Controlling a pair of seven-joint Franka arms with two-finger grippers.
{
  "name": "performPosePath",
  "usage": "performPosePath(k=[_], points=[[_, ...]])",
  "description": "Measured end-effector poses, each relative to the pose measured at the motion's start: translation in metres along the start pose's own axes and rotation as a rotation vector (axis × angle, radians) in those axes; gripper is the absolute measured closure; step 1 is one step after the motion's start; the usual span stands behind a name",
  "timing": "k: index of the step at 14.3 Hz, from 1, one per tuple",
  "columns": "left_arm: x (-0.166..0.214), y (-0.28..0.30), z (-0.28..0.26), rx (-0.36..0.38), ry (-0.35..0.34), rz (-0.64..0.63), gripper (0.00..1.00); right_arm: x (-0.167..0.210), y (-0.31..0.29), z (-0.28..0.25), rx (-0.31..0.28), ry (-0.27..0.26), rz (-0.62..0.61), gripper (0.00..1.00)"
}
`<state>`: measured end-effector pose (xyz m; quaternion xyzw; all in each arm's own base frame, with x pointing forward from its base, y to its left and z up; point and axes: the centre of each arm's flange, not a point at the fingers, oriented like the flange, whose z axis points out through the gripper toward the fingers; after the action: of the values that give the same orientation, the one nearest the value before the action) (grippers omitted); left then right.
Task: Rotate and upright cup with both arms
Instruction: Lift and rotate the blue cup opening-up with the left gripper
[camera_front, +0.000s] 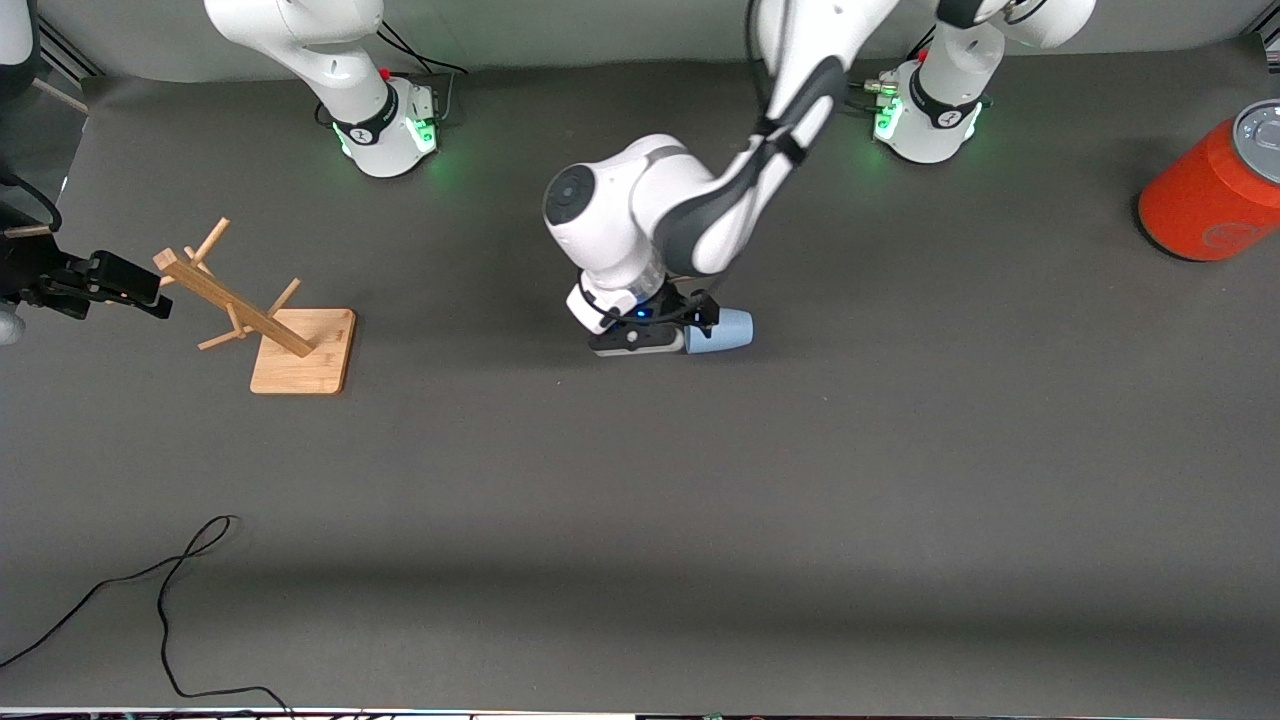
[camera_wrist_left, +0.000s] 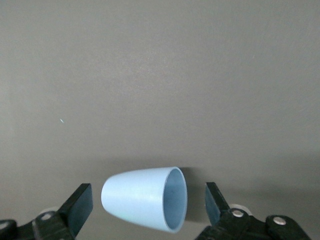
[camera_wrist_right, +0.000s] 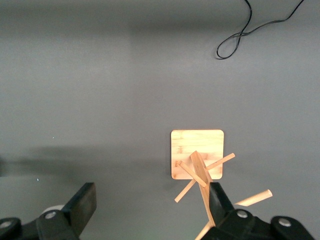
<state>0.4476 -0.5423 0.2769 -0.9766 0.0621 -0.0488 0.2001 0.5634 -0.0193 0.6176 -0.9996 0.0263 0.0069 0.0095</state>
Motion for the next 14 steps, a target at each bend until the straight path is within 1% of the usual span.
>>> performPosePath(k=[2,5,8,10,11,14], points=[[-0.013,0.019,0.028,0.072,0.019,0.068,0.01,0.0,0.0,0.001,0.0,-0.003,-0.001,0.0],[-0.025,0.031,0.063,0.158,0.005,0.181,0.03,0.0,-0.001,0.003,0.0,-0.006,-0.003,0.0],[-0.031,0.028,0.075,0.223,-0.036,0.269,0.03,0.0,-0.001,0.003,0.0,-0.007,-0.004,0.0],[-0.032,0.026,0.075,0.242,-0.05,0.292,0.07,0.0,-0.002,0.003,0.0,-0.007,-0.004,0.0],[-0.033,0.026,0.075,0.243,-0.051,0.299,0.16,0.0,-0.002,0.003,0.0,-0.007,-0.005,0.0],[-0.035,0.028,0.075,0.247,-0.052,0.313,0.5,-0.001,-0.002,0.005,0.0,-0.014,-0.005,0.0]])
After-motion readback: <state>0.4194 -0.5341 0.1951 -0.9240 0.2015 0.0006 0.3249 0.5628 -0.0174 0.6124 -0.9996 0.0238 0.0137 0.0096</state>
